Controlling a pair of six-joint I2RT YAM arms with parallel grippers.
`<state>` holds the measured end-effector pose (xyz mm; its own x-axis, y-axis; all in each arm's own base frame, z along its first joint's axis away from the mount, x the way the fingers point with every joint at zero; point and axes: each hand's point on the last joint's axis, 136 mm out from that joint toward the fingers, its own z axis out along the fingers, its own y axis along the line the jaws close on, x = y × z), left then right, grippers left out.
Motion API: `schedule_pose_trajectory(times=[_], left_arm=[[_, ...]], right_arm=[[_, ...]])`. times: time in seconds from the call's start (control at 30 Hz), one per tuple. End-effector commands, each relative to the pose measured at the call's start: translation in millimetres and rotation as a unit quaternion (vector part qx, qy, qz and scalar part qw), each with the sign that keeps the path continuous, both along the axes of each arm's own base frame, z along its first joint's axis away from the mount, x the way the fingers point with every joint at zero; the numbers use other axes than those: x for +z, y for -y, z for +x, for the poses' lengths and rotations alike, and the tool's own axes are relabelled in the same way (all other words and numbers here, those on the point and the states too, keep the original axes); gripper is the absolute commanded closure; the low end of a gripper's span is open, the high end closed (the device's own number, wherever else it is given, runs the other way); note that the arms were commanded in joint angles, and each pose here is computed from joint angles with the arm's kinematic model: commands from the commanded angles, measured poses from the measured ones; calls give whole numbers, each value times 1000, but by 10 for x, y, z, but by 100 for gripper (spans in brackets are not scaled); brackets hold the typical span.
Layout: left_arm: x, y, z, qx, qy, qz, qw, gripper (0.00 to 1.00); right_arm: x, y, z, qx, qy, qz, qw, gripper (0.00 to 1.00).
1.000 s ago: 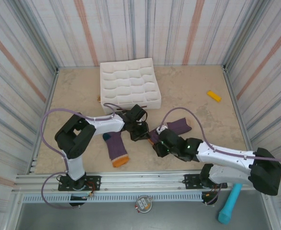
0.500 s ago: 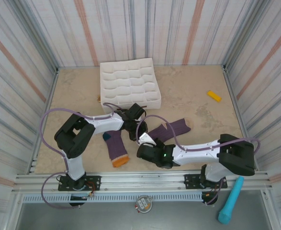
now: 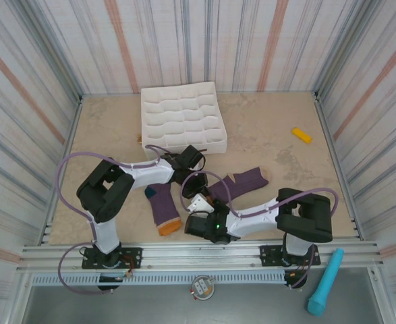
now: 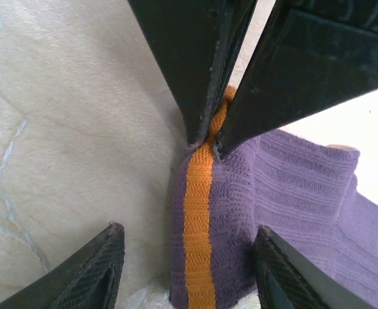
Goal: Roll the socks
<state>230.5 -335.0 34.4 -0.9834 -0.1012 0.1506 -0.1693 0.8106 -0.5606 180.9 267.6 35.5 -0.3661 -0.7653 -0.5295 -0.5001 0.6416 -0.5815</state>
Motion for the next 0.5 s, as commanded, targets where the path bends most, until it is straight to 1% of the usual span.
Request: schedule_pose_trajectory(times=[0.0,0.07,0.17,0.2,0.23,0.3,0.4,0.47], left_arm=[[-90,-61,-43,-6,-17,15,1000,100],[-86,-60,-41,-6,-16,14,1000,100],[-83,-68,-38,-5,-11,16,1000,100],[-73,-77,-31,-4,-7,16,1000,100],[-65,-81,-23,-1,-6,14,1000,100],[-55,-87,-19,0,-4,13,1000,100],[-55,-95,-9,4,-4,9,1000,100],[-63,-95,-17,6,-5,7,1000,99]], right_arm=[[-66,75,1,-23,9,-15,1000,47],[-93,80,-2,-25,7,-16,1000,53],[-133,101,-13,-31,1,-12,999,69],[-155,115,-19,-34,-4,-9,999,71],[-180,122,-31,-36,-12,-2,999,72],[-235,144,-56,-39,-32,20,999,78],[-283,164,-90,-41,-56,51,996,88],[-302,188,-94,-47,-69,66,994,97]])
